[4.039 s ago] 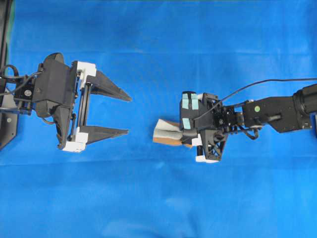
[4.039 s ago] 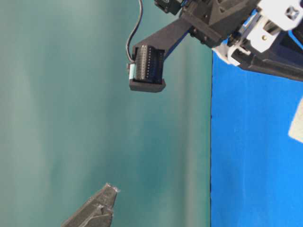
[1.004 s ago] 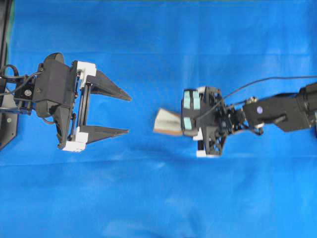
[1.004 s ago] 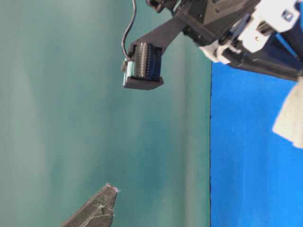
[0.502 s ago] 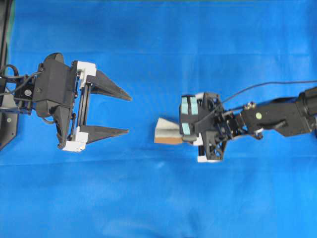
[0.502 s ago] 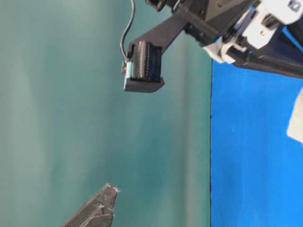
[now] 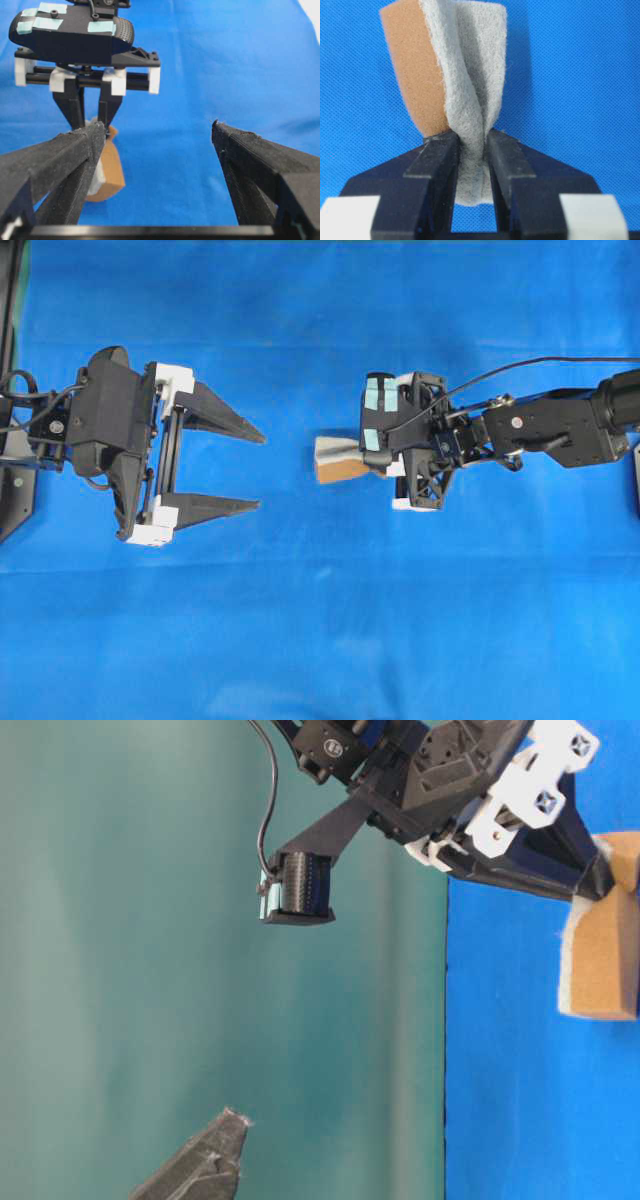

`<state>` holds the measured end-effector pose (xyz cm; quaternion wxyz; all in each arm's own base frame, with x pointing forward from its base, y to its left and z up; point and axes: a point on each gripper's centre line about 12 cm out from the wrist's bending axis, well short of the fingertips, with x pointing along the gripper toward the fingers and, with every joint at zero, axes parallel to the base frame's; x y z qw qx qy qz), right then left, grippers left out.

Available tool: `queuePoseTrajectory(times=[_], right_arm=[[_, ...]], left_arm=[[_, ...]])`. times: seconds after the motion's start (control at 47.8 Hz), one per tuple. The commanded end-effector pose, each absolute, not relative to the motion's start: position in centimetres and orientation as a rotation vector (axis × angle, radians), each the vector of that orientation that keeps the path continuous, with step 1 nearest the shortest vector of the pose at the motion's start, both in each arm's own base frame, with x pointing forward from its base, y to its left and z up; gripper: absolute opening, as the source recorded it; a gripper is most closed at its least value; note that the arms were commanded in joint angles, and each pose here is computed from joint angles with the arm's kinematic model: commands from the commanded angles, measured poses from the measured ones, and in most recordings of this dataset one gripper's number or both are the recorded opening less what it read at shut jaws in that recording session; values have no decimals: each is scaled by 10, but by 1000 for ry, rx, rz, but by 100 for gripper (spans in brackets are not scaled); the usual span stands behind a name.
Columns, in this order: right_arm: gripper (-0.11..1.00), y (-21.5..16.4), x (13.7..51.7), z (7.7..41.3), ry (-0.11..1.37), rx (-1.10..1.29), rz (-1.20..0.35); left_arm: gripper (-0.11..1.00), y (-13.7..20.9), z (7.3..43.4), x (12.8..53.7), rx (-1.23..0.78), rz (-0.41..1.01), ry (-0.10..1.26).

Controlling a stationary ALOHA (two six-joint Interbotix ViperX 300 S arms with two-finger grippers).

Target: Hand over the sponge with the left arm and wipe it with the right arm.

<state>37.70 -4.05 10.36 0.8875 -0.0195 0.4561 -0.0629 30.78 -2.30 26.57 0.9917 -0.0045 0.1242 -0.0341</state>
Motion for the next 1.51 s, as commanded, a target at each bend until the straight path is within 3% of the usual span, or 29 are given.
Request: queuePoseTrajectory(times=[0.0,0.753,0.9,0.963,1.151,1.486], right_arm=[[29,-52,379,112,920,-32,-155],[28,-36,384,119,876,2,-122],[66,-36,383,120,883,-4,-127],[74,-35,382,122,882,-5,-127],[72,-31,380,147,837,-14,-128],[72,-21,356,222,714,-40,-148]], left_arm=[[85,-22,269,308,-10,-67,235],[85,-22,269,308,-10,-67,237],[85,-22,269,308,-10,-67,235],[85,-22,269,308,-10,-67,237],[85,-22,269,308,-10,-67,237],[85,-22,270,306,-9,-66,232]])
